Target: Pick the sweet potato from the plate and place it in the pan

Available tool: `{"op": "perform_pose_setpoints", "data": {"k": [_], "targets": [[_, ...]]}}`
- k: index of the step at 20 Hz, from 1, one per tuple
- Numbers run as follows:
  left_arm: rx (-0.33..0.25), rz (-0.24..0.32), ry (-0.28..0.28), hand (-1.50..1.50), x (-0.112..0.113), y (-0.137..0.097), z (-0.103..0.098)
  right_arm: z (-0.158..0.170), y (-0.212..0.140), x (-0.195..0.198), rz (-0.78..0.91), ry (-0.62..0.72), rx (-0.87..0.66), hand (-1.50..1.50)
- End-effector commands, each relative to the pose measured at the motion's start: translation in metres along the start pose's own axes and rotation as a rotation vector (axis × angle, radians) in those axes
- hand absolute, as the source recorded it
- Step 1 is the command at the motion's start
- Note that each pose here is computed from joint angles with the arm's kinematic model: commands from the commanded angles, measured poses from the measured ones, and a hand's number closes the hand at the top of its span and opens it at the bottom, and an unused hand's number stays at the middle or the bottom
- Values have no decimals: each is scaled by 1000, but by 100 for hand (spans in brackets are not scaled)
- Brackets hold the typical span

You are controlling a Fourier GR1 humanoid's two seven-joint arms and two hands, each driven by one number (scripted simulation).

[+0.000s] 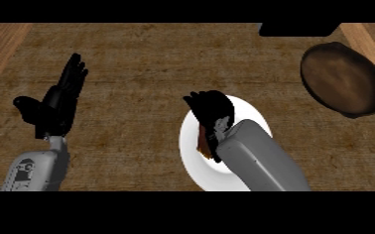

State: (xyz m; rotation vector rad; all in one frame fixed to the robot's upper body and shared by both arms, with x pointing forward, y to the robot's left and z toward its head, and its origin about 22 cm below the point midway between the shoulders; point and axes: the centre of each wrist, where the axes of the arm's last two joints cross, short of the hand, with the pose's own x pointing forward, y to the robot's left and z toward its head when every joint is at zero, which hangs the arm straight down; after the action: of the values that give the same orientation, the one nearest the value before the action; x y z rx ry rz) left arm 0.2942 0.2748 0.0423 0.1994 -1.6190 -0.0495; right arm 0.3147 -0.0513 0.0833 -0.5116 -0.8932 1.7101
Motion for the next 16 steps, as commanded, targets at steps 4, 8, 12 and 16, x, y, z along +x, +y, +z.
{"op": "perform_pose_setpoints", "data": {"k": [4, 8, 12, 16], "targets": [[21, -2, -15, 0, -6, 1, 0, -21, 34, 11, 17, 3, 12, -150], [-1, -19, -1, 0, 0, 4, -6, -18, 25, 4, 51, 29, 68, -150], [-20, -1, 9, 0, 12, 13, -1, -21, 25, 4, 53, 48, 68, -150], [5, -2, -6, 0, -10, -5, 3, -44, 47, -3, 44, 62, 95, -150]]}}
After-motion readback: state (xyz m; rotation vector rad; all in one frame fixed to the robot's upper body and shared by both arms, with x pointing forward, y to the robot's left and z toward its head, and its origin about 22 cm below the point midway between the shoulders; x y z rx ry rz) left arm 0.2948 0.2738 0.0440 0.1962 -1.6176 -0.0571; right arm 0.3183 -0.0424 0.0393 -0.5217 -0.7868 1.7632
